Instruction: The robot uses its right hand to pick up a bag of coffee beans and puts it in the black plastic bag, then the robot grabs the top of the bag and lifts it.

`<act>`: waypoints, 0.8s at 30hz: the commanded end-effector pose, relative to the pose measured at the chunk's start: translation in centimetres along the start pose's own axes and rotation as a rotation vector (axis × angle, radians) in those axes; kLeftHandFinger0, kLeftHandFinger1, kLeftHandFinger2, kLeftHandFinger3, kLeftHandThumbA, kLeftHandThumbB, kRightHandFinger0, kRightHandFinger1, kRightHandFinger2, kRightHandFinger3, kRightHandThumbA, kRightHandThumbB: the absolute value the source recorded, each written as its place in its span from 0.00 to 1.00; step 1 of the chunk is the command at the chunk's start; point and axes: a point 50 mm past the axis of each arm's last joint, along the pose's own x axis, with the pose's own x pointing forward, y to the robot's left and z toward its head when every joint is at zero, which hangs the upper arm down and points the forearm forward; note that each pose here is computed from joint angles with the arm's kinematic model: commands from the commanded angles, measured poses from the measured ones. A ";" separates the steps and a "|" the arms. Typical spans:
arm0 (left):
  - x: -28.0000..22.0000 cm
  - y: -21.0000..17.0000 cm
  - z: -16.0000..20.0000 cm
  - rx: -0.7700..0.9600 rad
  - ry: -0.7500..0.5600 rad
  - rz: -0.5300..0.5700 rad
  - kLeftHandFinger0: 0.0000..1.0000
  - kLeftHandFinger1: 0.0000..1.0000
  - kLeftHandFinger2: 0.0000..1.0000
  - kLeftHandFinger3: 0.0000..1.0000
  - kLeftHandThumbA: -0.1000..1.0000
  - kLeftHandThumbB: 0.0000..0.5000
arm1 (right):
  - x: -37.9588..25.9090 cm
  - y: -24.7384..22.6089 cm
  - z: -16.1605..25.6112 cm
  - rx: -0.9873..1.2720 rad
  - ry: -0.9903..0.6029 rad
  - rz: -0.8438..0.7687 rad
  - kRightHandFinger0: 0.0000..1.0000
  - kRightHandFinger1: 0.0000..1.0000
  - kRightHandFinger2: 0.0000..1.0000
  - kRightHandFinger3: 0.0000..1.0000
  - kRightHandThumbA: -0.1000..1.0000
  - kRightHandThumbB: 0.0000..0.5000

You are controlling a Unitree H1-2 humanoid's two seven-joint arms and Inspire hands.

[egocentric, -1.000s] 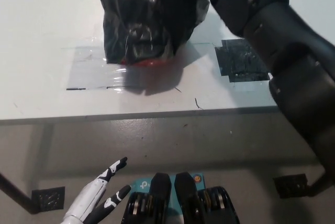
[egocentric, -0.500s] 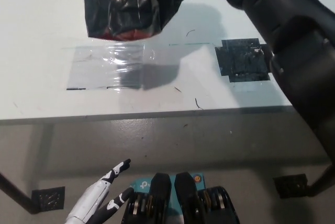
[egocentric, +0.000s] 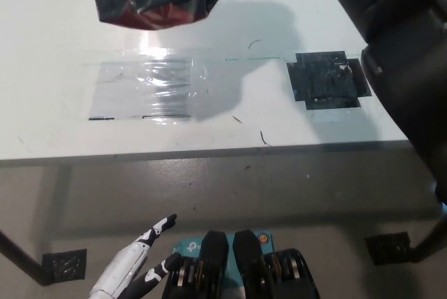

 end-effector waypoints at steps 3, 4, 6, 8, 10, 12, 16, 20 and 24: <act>0.0 1.0 0.3 0.046 -0.036 -0.017 1.00 1.00 1.00 1.00 1.00 0.20 | 2.3 -8.3 3.6 -0.011 -0.088 -0.210 0.00 0.34 0.81 0.82 0.00 0.38; 0.0 1.0 0.3 0.046 -0.038 -0.017 1.00 1.00 1.00 1.00 1.00 0.20 | 2.3 -8.2 3.6 -0.011 -0.085 -0.206 0.00 0.34 0.80 0.81 0.00 0.38; 0.0 0.9 0.3 0.046 -0.032 -0.021 1.00 1.00 1.00 1.00 1.00 0.23 | 2.3 -7.6 4.0 -0.007 -0.094 -0.210 0.00 0.31 0.77 0.77 0.00 0.40; 0.0 0.9 0.3 0.049 -0.032 -0.022 1.00 1.00 1.00 1.00 1.00 0.24 | 2.3 -7.3 4.2 -0.007 -0.097 -0.207 0.00 0.30 0.77 0.77 0.00 0.40; 0.0 1.0 0.4 0.057 -0.036 -0.024 1.00 1.00 1.00 1.00 1.00 0.23 | 2.4 -6.7 4.9 0.002 -0.098 -0.195 0.00 0.30 0.77 0.77 0.00 0.45; 0.0 1.0 0.4 0.061 -0.032 -0.025 1.00 1.00 1.00 1.00 1.00 0.25 | 2.6 -5.8 6.1 -0.004 -0.102 -0.171 0.00 0.28 0.75 0.76 0.00 0.42; 0.2 1.1 0.8 0.064 -0.028 -0.034 1.00 1.00 1.00 1.00 1.00 0.25 | 2.8 -4.6 7.5 0.024 -0.109 -0.149 0.00 0.25 0.71 0.73 0.00 0.42; 0.2 1.1 0.9 0.072 -0.033 -0.042 1.00 1.00 1.00 1.00 1.00 0.25 | 2.7 -3.1 8.8 0.030 -0.118 -0.136 0.00 0.20 0.66 0.68 0.00 0.43; 0.2 1.1 1.0 0.071 -0.027 -0.043 1.00 1.00 1.00 1.00 1.00 0.27 | 2.5 -0.9 10.1 0.034 -0.130 -0.113 0.00 0.14 0.59 0.60 0.00 0.47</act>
